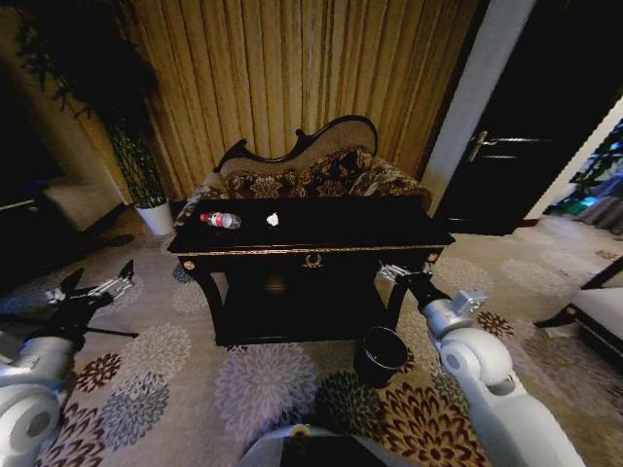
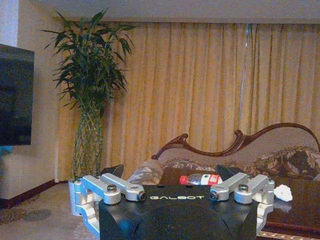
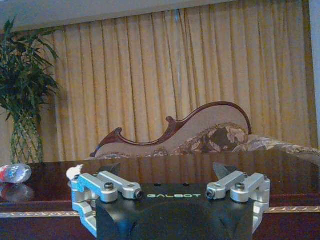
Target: Move to the front of the table and place the trash on the table into the trash bin.
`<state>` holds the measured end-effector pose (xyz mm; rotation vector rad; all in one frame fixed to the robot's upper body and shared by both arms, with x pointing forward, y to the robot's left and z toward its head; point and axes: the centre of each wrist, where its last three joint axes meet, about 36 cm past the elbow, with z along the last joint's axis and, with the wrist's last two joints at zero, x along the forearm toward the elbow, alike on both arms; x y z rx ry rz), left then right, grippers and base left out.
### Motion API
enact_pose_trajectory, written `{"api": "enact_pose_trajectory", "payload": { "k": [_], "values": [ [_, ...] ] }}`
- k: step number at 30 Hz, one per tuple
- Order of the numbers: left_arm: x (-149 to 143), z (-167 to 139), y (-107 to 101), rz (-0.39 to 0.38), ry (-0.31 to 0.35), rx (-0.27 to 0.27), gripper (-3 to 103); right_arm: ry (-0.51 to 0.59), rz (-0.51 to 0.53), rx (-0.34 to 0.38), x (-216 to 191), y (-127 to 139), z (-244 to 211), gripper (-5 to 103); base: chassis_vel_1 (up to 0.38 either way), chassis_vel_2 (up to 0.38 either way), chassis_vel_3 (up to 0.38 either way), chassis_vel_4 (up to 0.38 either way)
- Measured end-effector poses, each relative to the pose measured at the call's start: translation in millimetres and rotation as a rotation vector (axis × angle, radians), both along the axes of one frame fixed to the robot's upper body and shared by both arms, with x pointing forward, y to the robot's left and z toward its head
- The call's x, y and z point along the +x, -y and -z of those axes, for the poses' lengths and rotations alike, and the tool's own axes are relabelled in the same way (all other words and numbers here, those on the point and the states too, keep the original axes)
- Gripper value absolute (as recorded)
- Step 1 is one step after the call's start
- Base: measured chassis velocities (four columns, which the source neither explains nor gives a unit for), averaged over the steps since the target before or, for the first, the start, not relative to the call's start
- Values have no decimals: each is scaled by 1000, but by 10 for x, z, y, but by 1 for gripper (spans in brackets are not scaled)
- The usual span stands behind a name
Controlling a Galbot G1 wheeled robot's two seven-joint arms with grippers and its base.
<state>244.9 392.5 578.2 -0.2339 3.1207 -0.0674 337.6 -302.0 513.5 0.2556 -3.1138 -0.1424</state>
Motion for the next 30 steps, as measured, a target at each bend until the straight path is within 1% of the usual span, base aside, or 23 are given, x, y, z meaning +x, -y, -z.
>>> {"api": "enact_pose_trajectory", "payload": {
  "k": [3, 13, 20, 30],
  "values": [
    [-4, 2, 2, 1, 2, 0, 100, 4, -20, 2, 5, 8, -5, 100, 0, 0, 0, 0],
    [-11, 21, 19, 5, 0, -4, 100, -1, -20, 14, 35, 25, 31, 100, 0, 0, 0, 0],
    [-3, 55, 35, 10, 12, -9, 100, -1, -20, 13, 57, 38, 39, 100, 0, 0, 0, 0],
    [-5, 68, 37, 13, 15, -10, 100, -5, -40, 14, 97, 64, 69, 100, 0, 0, 0, 0]
  ]
}}
